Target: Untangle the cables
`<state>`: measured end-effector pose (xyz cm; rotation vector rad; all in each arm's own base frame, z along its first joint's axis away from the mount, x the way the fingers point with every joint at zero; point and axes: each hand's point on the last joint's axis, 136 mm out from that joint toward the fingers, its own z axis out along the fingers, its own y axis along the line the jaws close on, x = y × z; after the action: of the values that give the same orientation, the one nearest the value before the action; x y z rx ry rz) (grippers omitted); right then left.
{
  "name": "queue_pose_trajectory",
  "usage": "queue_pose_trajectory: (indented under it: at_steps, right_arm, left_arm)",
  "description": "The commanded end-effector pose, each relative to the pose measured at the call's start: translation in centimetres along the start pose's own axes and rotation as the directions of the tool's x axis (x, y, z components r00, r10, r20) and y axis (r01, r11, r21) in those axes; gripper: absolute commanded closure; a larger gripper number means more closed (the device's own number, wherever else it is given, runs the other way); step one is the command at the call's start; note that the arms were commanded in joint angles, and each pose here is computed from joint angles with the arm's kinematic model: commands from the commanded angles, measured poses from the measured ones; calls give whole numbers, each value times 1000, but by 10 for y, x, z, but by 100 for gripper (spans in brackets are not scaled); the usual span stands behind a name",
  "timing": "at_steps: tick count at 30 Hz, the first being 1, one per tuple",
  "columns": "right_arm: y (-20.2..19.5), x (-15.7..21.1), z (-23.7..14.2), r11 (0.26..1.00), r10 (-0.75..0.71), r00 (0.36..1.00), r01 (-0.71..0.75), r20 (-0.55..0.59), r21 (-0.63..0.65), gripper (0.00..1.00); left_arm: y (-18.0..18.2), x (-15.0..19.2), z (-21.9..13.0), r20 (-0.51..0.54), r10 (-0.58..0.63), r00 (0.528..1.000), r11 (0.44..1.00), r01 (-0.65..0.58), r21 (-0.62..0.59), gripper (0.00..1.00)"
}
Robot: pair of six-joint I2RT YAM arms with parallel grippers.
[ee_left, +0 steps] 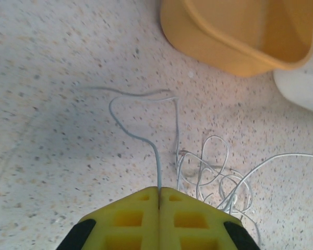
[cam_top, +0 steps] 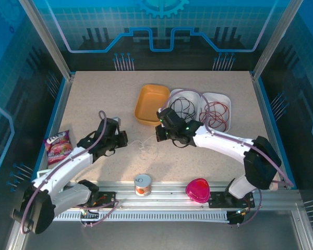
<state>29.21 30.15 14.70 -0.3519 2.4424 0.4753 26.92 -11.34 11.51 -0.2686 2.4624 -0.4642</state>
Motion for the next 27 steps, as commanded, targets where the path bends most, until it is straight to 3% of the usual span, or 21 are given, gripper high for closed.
queue_pose_trajectory:
  at_steps: [1, 11, 27]
  right_arm:
    - [-28, 1, -16, 993, 1, 1000, -5, 31, 116, 100]
    - [-62, -17, -65, 979, 26, 984, -61, 178, 193, 100]
    - [-156, -14, -168, 898, 122, 913, -268, 389, 349, 100]
  left_arm:
    - [21, 0, -10, 37, -11, 999, 998, 14, -69, 100]
    - [41, -21, -35, 171, -41, 984, 991, 62, -117, 100]
    - [74, -30, -54, 237, -85, 968, 967, 137, -212, 100]
